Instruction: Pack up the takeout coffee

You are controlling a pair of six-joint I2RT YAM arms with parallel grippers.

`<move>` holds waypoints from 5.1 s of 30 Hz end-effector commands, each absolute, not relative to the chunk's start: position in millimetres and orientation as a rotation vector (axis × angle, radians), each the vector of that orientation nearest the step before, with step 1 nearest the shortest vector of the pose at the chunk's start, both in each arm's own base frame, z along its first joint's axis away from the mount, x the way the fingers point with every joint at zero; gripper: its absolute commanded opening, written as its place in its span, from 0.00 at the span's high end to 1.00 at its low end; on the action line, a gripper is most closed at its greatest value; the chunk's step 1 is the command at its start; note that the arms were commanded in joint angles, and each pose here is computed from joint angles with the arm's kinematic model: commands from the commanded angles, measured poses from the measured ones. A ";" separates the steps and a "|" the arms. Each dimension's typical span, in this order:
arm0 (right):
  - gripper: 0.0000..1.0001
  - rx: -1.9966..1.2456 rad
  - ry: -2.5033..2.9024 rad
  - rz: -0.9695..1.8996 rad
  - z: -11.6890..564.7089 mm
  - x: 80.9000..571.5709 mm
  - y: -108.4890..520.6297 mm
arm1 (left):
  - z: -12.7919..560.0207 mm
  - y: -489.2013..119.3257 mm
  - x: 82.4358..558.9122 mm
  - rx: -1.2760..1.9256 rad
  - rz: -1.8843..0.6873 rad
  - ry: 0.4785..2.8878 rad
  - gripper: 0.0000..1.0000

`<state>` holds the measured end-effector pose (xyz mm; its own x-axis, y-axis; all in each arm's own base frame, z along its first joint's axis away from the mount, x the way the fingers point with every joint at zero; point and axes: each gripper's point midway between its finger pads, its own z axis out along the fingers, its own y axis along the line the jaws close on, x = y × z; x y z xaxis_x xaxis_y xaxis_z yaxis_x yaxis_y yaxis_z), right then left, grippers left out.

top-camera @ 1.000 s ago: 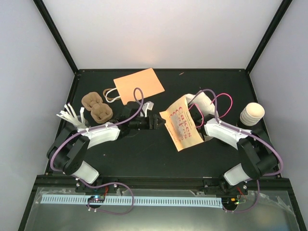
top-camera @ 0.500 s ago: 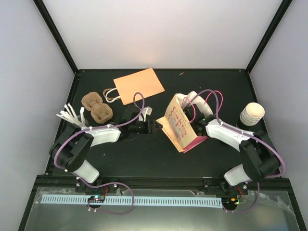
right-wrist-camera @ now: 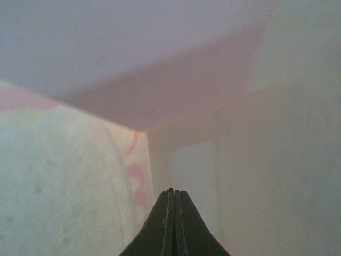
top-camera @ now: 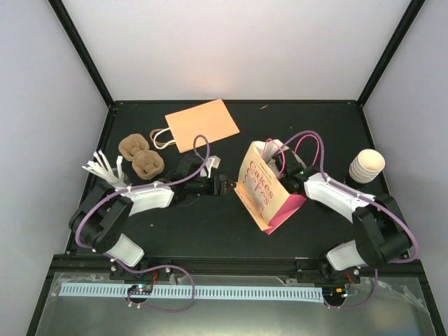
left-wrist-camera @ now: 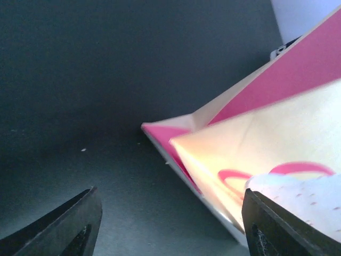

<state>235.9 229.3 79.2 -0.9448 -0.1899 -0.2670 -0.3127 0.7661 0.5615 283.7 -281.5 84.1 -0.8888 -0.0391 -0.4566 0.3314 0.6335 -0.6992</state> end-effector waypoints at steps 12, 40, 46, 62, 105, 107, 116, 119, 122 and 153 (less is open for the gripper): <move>0.99 -0.440 2.803 0.786 87.5 239.4 219.0 | 217.5 -297.6 258.2 0.510 -1.239 2.088 0.18; 0.99 -0.537 2.794 0.735 94.2 234.1 233.5 | 359.9 -372.0 263.0 1.166 -1.084 1.398 0.27; 0.99 -0.539 2.796 0.735 93.9 233.7 233.5 | 354.5 -380.5 261.9 1.202 -1.071 1.392 0.44; 0.99 -0.580 2.842 0.577 85.4 225.7 224.0 | 429.8 -382.0 248.5 1.142 -1.068 1.144 0.98; 0.99 -0.445 2.820 -0.255 75.1 256.0 166.5 | 493.1 -327.7 175.2 1.107 -1.092 0.808 0.98; 0.99 -0.433 2.804 -0.305 76.7 258.4 161.3 | 493.9 -325.9 173.3 1.109 -1.089 0.808 0.99; 0.99 -0.396 2.757 -0.445 81.5 264.3 149.0 | 497.2 -321.8 167.9 1.109 -1.097 0.805 0.98; 0.99 -0.369 2.735 -0.486 83.9 267.0 144.6 | 498.7 -320.1 165.6 1.109 -1.102 0.802 0.98; 0.99 -0.358 2.723 -0.472 85.2 268.8 145.8 | 500.0 -318.4 163.5 1.110 -1.101 0.800 0.98; 0.99 -0.357 2.708 -0.242 94.1 276.6 160.6 | 441.4 -308.8 147.2 1.119 -1.174 0.916 0.98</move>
